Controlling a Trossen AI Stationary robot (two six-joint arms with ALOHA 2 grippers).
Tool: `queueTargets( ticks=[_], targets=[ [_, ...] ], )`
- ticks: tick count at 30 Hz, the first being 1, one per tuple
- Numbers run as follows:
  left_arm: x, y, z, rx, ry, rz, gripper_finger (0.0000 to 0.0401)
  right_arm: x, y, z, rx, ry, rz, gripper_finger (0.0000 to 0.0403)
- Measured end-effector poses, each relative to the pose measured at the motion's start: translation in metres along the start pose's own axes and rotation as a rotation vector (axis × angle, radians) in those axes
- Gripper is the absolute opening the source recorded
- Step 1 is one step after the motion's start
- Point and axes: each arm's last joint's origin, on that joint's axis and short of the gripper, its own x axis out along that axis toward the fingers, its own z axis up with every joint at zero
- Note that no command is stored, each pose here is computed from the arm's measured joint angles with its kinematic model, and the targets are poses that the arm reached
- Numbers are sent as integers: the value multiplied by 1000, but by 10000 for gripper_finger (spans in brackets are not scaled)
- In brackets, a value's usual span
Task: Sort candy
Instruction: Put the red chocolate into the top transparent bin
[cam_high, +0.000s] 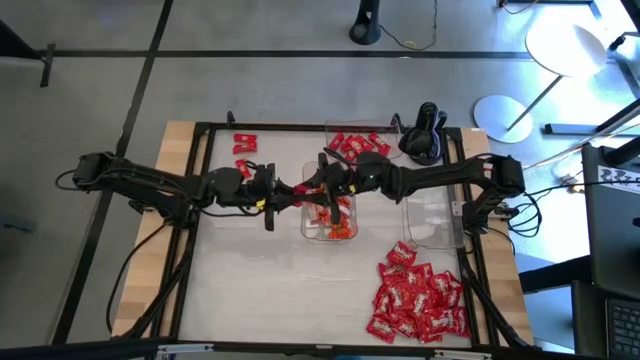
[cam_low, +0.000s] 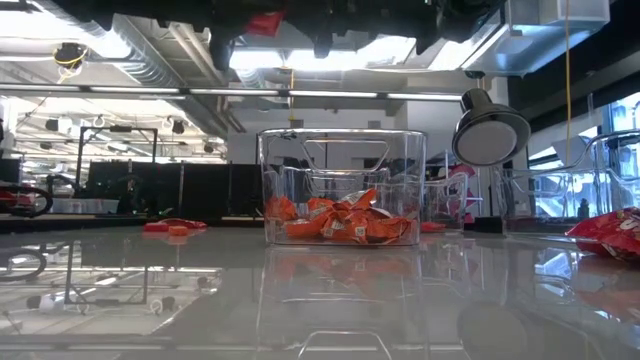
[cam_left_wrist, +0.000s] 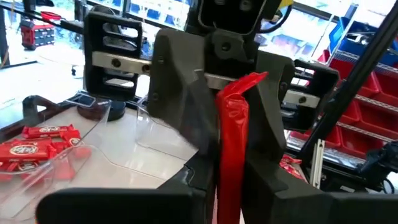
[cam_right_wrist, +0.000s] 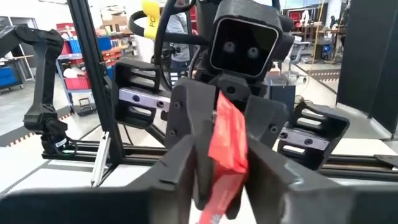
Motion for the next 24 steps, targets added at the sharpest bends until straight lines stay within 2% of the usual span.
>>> queueTargets(
  ticks=[5, 8, 11, 16, 20, 24],
  targets=[
    [0, 0, 0, 0, 4, 2, 51, 0, 0, 0, -12, 1, 0, 45],
    [0, 0, 0, 1, 2, 2, 57, -1, -1, 1, -23, -1, -4, 18],
    [0, 3, 1, -8, -1, 13, 83, -1, -3, 1, -38, -3, -9, 15],
    [-1, 12, -2, -26, 51, 61, 161, -16, -16, 14, -35, 28, -59, 30],
    [-7, 21, -10, -13, 176, 125, 212, -45, -34, 29, -49, 138, -197, 23],
    [-13, 32, -18, -67, 274, 238, 232, -79, -54, 37, -105, 309, -435, 21]
  ],
)
